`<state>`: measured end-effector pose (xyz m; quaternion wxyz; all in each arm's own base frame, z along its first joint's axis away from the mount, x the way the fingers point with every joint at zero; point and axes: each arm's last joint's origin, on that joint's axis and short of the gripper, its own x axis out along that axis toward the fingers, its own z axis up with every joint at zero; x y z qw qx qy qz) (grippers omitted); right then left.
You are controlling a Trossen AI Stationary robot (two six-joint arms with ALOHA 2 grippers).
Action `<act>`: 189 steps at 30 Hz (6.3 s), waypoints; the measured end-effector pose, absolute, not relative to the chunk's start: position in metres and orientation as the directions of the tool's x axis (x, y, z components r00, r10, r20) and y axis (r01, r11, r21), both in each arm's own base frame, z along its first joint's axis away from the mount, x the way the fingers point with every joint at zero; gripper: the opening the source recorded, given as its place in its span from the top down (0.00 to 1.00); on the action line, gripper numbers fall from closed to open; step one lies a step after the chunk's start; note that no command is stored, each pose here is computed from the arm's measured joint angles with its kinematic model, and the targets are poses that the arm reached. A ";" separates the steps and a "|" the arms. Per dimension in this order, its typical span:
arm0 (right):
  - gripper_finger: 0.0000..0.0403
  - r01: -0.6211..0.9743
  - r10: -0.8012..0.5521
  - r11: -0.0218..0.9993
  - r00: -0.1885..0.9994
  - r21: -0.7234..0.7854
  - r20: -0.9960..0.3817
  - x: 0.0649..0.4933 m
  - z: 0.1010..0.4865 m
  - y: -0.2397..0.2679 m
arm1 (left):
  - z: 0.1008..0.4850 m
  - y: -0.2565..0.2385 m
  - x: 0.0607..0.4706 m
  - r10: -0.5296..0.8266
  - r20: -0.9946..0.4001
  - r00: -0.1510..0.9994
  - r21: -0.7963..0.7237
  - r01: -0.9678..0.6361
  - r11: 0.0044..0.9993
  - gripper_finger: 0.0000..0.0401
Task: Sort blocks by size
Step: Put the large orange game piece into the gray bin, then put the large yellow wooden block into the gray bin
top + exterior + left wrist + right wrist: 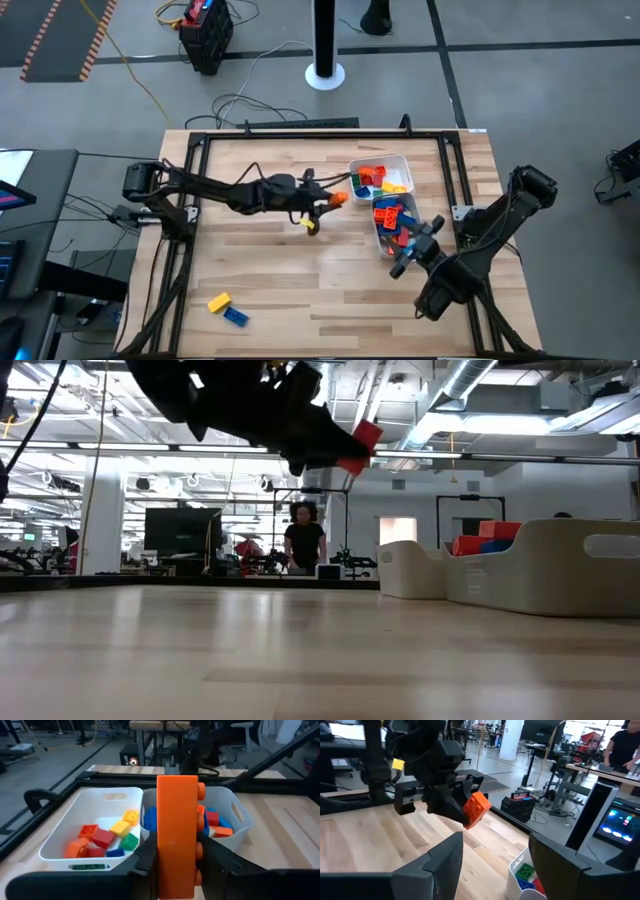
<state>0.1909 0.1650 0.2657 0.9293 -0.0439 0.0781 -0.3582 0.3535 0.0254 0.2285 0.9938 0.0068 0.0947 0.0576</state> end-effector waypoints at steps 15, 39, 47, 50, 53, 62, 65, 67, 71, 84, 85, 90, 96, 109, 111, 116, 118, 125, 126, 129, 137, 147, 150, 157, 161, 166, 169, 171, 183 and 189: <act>0.37 0.651 -0.666 0.745 0.740 -0.147 -0.099 0.190 0.266 0.167 | 0.209 0.050 0.456 0.102 -0.238 0.966 -0.004 -0.106 0.994 0.77; 0.37 0.635 -0.653 0.756 0.747 -0.159 -0.120 0.187 0.266 0.170 | 0.228 0.052 0.479 0.032 -0.507 0.861 0.123 0.036 0.992 0.51; 0.37 0.590 -0.611 0.790 0.778 -0.166 -0.145 0.178 0.265 0.180 | 0.220 -0.044 0.416 0.007 -0.743 0.669 0.180 0.190 0.965 0.51; 0.37 0.517 -0.544 0.839 0.781 -0.170 -0.307 0.176 0.261 0.191 | 0.220 -0.066 0.385 0.047 -0.773 0.633 0.180 0.148 0.973 0.51; 0.37 0.435 -0.456 0.887 0.781 -0.152 -0.427 0.176 0.258 0.201 | 0.229 -0.081 0.355 0.038 -0.769 0.638 0.129 0.096 0.987 0.50; 0.37 0.353 -0.386 0.921 0.774 -0.163 -0.502 0.210 0.260 0.197 | 0.244 -0.129 0.258 -0.075 -0.831 0.551 -0.051 0.059 0.997 0.50; 0.37 0.345 -0.381 0.923 0.769 -0.169 -0.514 0.234 0.258 0.188 | 0.244 -0.150 0.230 -0.107 -0.863 0.494 -0.084 0.069 0.994 0.50; 0.37 0.335 -0.374 0.926 0.766 -0.173 -0.522 0.251 0.254 0.182 | 0.242 -0.164 0.216 -0.122 -0.880 0.459 -0.096 0.081 0.992 0.50; 0.37 0.341 -0.393 0.919 0.757 -0.197 -0.522 0.275 0.245 0.170 | 0.234 -0.193 0.196 -0.157 -0.894 0.419 -0.126 0.101 0.987 0.50; 0.37 0.324 -0.385 0.923 0.744 -0.209 -0.546 0.281 0.239 0.168 | 0.213 -0.215 0.161 -0.126 -0.976 0.178 -0.200 -0.502 0.842 0.50; 0.37 0.322 -0.385 0.923 0.745 -0.212 -0.545 0.281 0.239 0.168 | 0.213 -0.216 0.158 -0.135 -0.978 0.158 -0.199 -0.521 0.830 0.50; 0.37 0.312 -0.392 0.920 0.743 -0.237 -0.543 0.282 0.239 0.166 | 0.209 -0.214 0.146 -0.090 -0.993 0.073 -0.116 -0.602 0.790 0.50; 0.37 0.323 -0.407 0.913 0.737 -0.247 -0.539 0.287 0.240 0.159 | 0.191 -0.210 0.142 -0.088 -0.994 0.060 -0.107 -0.604 0.790 0.50; 0.37 0.320 -0.404 0.915 0.740 -0.246 -0.539 0.286 0.240 0.160 | 0.184 -0.207 0.141 -0.061 -0.992 0.107 -0.113 -0.588 0.801 0.50; 0.37 0.320 -0.404 0.915 0.740 -0.246 -0.539 0.286 0.240 0.160 | 0.181 -0.206 0.140 -0.060 -0.993 0.106 -0.111 -0.580 0.807 0.50; 0.37 0.319 -0.404 0.915 0.740 -0.247 -0.538 0.286 0.240 0.160 | 0.178 -0.203 0.140 -0.044 -0.993 0.106 -0.096 -0.566 0.819 0.50; 0.37 0.319 -0.404 0.915 0.740 -0.247 -0.538 0.286 0.240 0.160 | 0.178 -0.201 0.140 -0.021 -0.994 0.109 -0.079 -0.562 0.824 0.50; 0.37 0.320 -0.403 0.915 0.741 -0.245 -0.537 0.286 0.240 0.160 | 0.178 -0.180 0.136 0.195 -0.979 0.064 0.123 -0.577 0.807 0.50; 0.37 0.320 -0.403 0.915 0.741 -0.245 -0.537 0.286 0.240 0.160 | 0.179 -0.176 0.135 0.231 -0.972 0.046 0.162 -0.579 0.799 0.50; 0.37 0.320 -0.403 0.915 0.741 -0.245 -0.537 0.286 0.240 0.160 | 0.181 -0.168 0.134 0.292 -0.956 0.017 0.231 -0.566 0.791 0.50; 0.37 0.322 -0.405 0.914 0.740 -0.246 -0.537 0.287 0.240 0.160 | 0.200 -0.163 0.140 0.255 -0.963 0.086 0.156 -0.591 0.792 0.50; 0.37 0.320 -0.402 0.915 0.742 -0.244 -0.536 0.286 0.240 0.160 | 0.182 -0.157 0.137 0.239 -0.967 0.092 0.150 -0.550 0.821 0.50; 0.37 0.321 -0.402 0.915 0.742 -0.243 -0.536 0.286 0.240 0.160 | 0.170 -0.153 0.138 0.212 -0.973 0.093 0.131 -0.538 0.833 0.50; 0.37 0.321 -0.402 0.915 0.742 -0.243 -0.536 0.286 0.240 0.160 | 0.150 -0.138 0.144 0.196 -0.976 0.092 0.121 -0.515 0.848 0.51; 0.37 0.319 -0.403 0.915 0.742 -0.245 -0.536 0.286 0.240 0.160 | 0.148 -0.132 0.147 0.191 -0.979 0.075 0.132 -0.482 0.866 0.58; 0.37 0.317 -0.403 0.915 0.742 -0.248 -0.536 0.286 0.240 0.160 | 0.148 -0.127 0.154 0.195 -0.976 0.099 0.135 -0.427 0.894 0.68; 0.37 0.316 -0.404 0.915 0.740 -0.252 -0.538 0.286 0.240 0.160 | 0.152 -0.123 0.165 0.230 -0.960 0.159 0.150 -0.403 0.903 0.68; 0.37 0.309 -0.409 0.912 0.729 -0.270 -0.549 0.283 0.239 0.160 | 0.156 -0.118 0.176 0.242 -0.948 0.207 0.146 -0.394 0.907 0.68; 0.37 0.352 -0.419 0.906 0.686 -0.232 -0.595 0.233 0.252 0.172 | 0.181 -0.041 0.271 0.111 -0.729 0.675 -0.081 -0.247 0.966 0.68; 0.37 0.410 -0.517 0.856 0.683 -0.315 -0.515 0.230 0.249 0.168 | 0.197 -0.008 0.305 0.060 -0.452 0.890 -0.082 -0.109 0.991 0.68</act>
